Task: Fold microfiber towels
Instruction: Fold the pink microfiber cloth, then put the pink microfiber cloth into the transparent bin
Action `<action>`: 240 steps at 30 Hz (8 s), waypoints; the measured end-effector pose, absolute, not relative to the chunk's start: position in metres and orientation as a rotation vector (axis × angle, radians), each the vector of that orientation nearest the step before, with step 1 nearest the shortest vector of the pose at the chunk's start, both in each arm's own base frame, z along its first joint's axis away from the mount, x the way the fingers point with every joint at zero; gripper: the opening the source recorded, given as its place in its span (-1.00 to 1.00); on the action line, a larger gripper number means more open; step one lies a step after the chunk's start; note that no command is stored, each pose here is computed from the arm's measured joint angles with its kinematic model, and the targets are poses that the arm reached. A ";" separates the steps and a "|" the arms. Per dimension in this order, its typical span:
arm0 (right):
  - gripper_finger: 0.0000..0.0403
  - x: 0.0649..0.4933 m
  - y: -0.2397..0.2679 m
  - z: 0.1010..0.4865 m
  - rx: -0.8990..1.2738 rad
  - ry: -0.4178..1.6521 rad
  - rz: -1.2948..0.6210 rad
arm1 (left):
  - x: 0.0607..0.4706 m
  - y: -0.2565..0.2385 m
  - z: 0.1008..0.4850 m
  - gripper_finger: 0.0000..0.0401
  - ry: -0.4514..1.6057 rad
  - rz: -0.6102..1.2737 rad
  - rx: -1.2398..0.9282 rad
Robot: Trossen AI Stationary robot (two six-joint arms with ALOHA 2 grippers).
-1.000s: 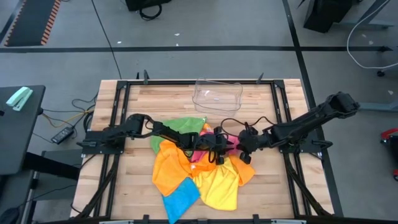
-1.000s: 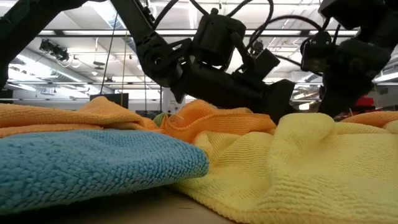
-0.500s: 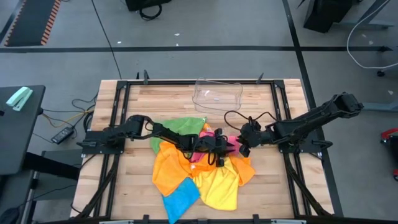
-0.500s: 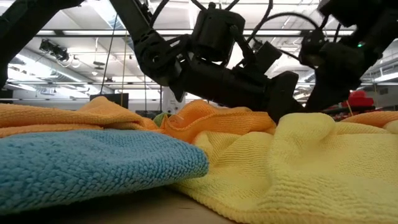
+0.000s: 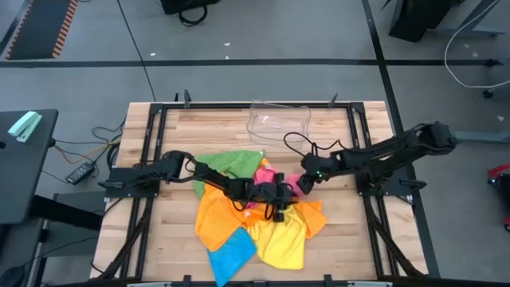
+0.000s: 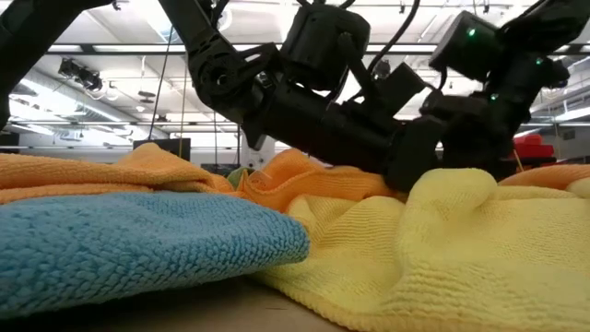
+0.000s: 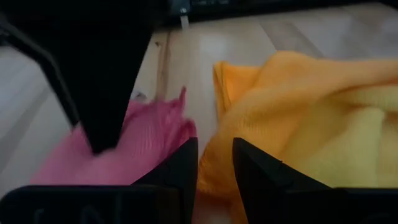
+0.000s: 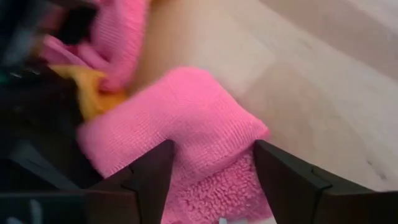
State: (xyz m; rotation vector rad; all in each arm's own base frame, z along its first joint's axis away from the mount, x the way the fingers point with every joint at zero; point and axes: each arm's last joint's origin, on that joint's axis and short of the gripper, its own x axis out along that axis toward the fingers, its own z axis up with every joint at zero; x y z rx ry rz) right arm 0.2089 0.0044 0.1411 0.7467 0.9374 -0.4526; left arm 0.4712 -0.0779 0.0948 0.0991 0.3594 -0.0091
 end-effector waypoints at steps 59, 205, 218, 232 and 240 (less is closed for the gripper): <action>0.19 0.242 0.126 0.176 -0.378 0.979 -0.344 | 0.399 -0.089 0.105 -0.82 0.438 -0.105 0.085; -0.80 0.317 -0.140 0.193 -0.448 1.400 -0.317 | 0.409 0.040 0.111 -0.84 0.354 0.041 0.207; -0.42 0.312 -0.139 0.191 -0.411 1.442 -0.257 | 0.409 0.040 0.111 -0.90 0.355 0.040 0.214; -0.13 0.309 -0.142 0.190 -0.338 1.437 -0.246 | 0.409 0.040 0.111 -0.86 0.356 0.038 0.226; -0.15 0.302 -0.151 0.189 -0.217 1.429 -0.238 | 0.409 0.040 0.111 -0.90 0.355 0.038 0.226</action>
